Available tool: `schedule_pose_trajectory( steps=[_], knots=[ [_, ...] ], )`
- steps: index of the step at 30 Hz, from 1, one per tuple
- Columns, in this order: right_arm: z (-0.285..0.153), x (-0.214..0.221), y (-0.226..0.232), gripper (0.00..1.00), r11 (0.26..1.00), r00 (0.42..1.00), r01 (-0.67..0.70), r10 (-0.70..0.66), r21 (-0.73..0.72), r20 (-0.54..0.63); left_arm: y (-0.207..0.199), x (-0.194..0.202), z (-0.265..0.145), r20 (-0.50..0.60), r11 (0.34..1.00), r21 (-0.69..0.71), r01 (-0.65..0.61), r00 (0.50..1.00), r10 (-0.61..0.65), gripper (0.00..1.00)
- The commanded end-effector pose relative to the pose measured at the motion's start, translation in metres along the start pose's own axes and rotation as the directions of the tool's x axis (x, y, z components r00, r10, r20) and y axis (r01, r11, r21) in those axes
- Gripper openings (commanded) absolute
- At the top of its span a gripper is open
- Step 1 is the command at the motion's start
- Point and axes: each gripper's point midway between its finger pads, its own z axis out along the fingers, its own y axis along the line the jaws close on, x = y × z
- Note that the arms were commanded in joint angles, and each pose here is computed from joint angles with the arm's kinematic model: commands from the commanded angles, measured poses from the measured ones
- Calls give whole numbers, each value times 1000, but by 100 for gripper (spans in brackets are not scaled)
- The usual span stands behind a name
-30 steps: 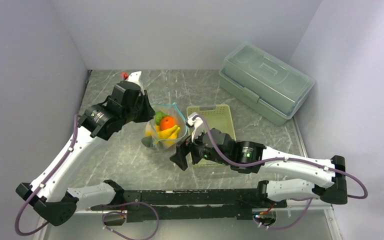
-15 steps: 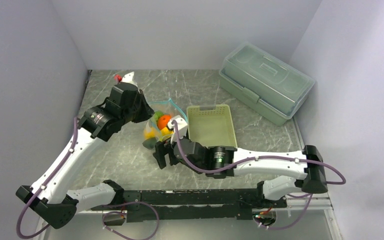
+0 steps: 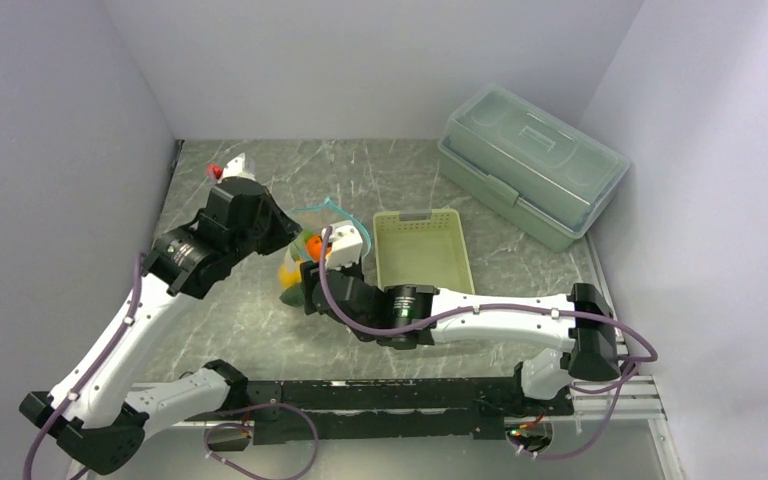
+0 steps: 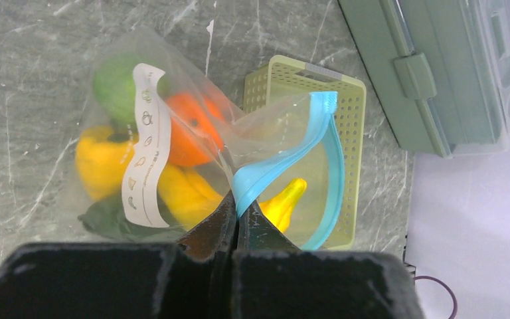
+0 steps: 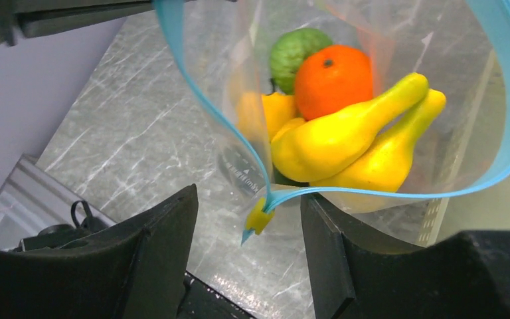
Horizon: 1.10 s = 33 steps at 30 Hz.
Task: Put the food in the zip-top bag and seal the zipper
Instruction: Zip the zipper food storage bag.
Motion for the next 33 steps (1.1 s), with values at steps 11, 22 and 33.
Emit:
schedule_pose_trajectory(
  steps=[11, 22, 33],
  knots=[
    [5, -25, -8, 32, 998, 996, -60, 58, 28, 73, -7, -14, -20, 67, 997, 62, 52, 996, -56, 0],
    [-8, -33, -20, 0, 1000, 994, 8, -10, 13, 108, -4, -3, -12, 31, 998, 58, 31, 999, -33, 0],
    [-25, -45, -21, 0, 974, 971, 212, -201, -77, 126, 1, 2, -6, 20, 998, 52, -19, 1000, 18, 46]
  ],
)
